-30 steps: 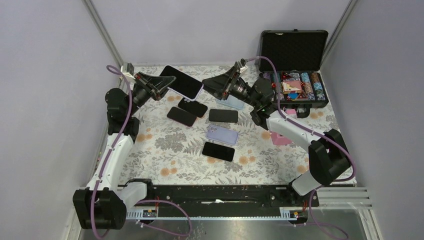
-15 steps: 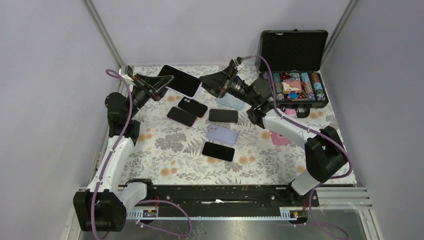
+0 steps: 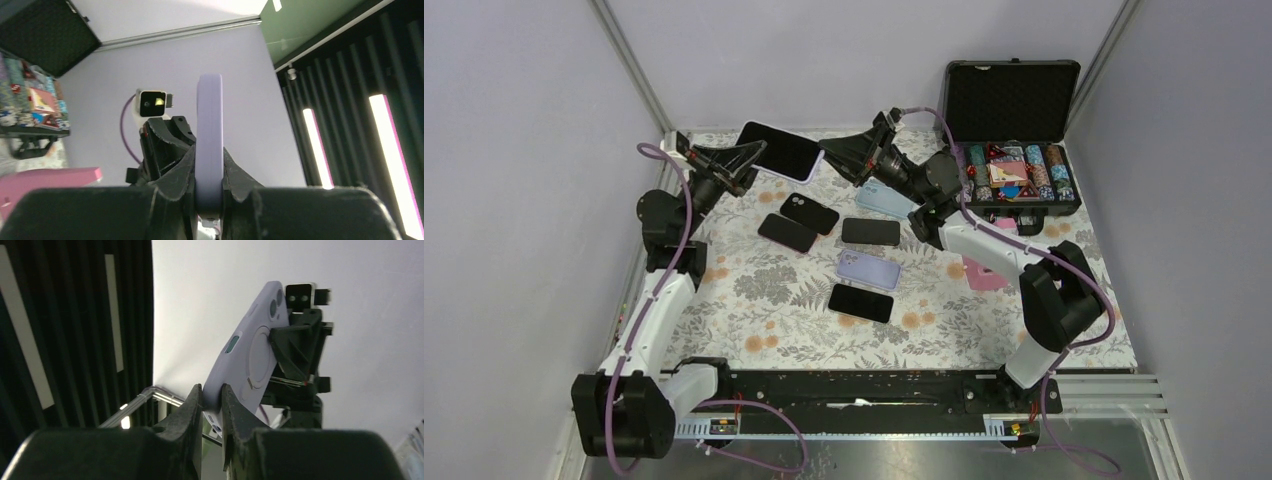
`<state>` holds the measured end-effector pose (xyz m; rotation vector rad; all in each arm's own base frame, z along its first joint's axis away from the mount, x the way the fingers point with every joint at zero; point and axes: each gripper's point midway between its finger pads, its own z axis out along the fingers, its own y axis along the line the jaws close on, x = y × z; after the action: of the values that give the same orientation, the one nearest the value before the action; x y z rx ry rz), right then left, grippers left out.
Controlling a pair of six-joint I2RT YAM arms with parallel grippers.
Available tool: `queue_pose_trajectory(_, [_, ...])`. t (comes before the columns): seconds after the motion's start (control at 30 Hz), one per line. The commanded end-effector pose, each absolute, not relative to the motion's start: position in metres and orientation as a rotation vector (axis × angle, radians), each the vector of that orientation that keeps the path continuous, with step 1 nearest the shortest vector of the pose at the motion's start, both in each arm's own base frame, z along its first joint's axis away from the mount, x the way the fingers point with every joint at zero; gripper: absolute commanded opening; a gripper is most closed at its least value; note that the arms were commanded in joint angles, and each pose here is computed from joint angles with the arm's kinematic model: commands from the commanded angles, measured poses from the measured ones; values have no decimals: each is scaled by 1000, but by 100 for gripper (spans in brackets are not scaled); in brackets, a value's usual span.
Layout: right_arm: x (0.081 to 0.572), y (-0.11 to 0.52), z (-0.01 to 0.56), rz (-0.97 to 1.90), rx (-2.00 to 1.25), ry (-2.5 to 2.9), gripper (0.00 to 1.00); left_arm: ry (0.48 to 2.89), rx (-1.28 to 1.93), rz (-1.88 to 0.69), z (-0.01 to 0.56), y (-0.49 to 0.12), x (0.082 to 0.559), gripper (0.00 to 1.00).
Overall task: Take the phone out of the phone case
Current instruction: Remove the phone case from the phone.
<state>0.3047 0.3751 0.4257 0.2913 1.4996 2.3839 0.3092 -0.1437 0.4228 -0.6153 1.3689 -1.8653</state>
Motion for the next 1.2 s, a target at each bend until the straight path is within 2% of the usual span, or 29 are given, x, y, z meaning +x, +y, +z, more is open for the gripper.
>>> queue_pose_trajectory(0.0, [287,377,464,2538,267,1363,0,1188,-519,-2112,466,-152,282,0])
queue_pose_trajectory(0.23, [285,383,459,2627,373,1382,0,1152,-497,-2188,473,-161,279,0])
queue_pose_trajectory(0.57, [288,395,424,2533,452,1563,0,1061,-483,-2259,489,-155,272,0])
queue_pose_trajectory(0.7, [285,404,405,2398,405,1710,0,1036,-476,-2276,498,-153,269,0])
queue_pose_trajectory(1.03, [289,411,306,1880,344,2177,0,887,-466,-2370,525,-141,255,0])
queue_pose_trajectory(1.17, [286,415,292,1851,358,2253,0,786,-421,-2355,539,-132,247,0])
